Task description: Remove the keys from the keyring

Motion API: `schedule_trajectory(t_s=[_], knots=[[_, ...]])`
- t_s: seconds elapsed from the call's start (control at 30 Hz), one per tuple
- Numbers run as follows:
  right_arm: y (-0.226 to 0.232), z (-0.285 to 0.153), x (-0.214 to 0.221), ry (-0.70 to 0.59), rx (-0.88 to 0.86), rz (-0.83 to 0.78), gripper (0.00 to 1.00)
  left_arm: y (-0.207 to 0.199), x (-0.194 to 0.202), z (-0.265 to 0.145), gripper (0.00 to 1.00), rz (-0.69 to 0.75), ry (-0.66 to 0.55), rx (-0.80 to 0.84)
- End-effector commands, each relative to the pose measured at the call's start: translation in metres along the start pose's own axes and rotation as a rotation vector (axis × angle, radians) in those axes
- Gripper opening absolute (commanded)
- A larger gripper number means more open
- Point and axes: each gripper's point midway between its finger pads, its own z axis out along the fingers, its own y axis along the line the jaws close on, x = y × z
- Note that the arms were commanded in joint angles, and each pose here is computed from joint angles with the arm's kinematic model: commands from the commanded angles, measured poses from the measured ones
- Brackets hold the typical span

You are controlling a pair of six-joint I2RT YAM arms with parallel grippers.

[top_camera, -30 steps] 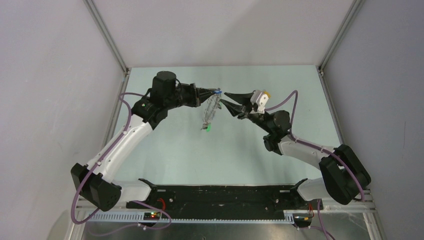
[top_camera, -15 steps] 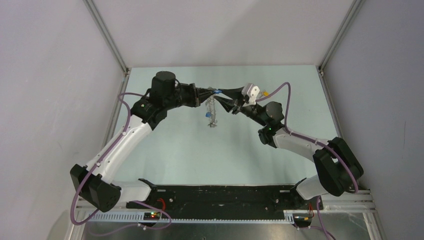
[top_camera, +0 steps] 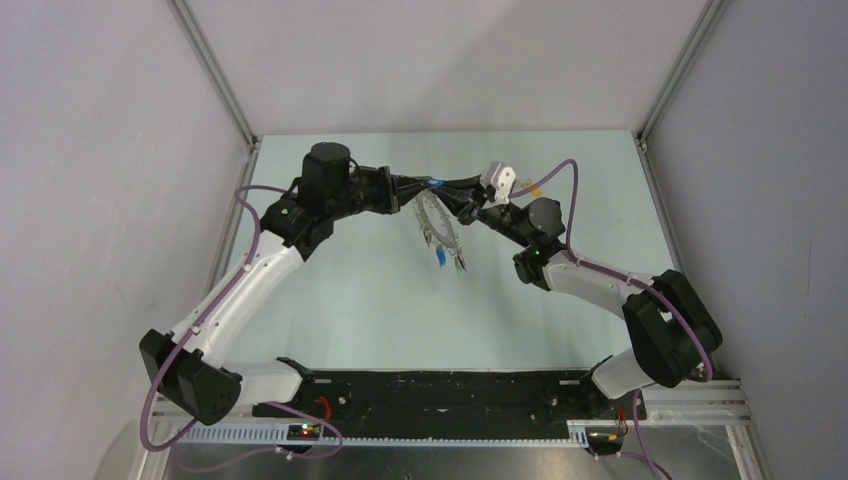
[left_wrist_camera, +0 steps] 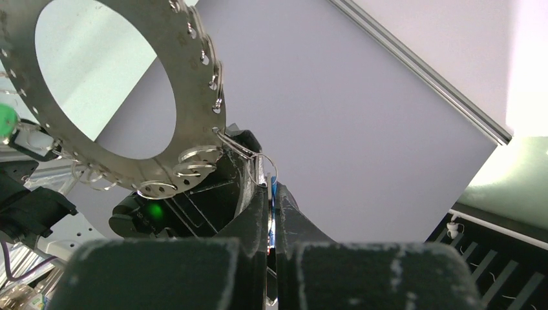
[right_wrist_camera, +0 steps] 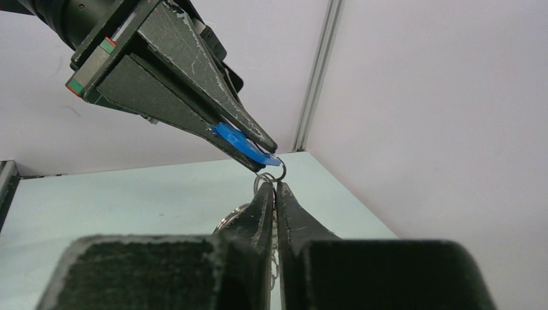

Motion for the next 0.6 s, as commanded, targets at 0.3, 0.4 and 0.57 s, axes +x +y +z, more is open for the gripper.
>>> schedule_trajectory(t_s=[0.3, 0.4, 0.57], knots=[[-0.005, -0.011, -0.022, -0.029, 0.045, 0.022, 0.0, -0.04, 0.017, -0.032, 0.0, 0.033, 0.031, 0.145], [-0.006, -0.015, -0.026, -0.036, 0.06, 0.04, 0.0, -0.04, 0.016, -0.033, 0.0, 0.031, 0.028, 0.146], [-0.007, -0.023, -0.028, -0.053, 0.092, 0.034, 0.0, -0.041, 0.013, -0.035, 0.0, 0.03, 0.023, 0.153]])
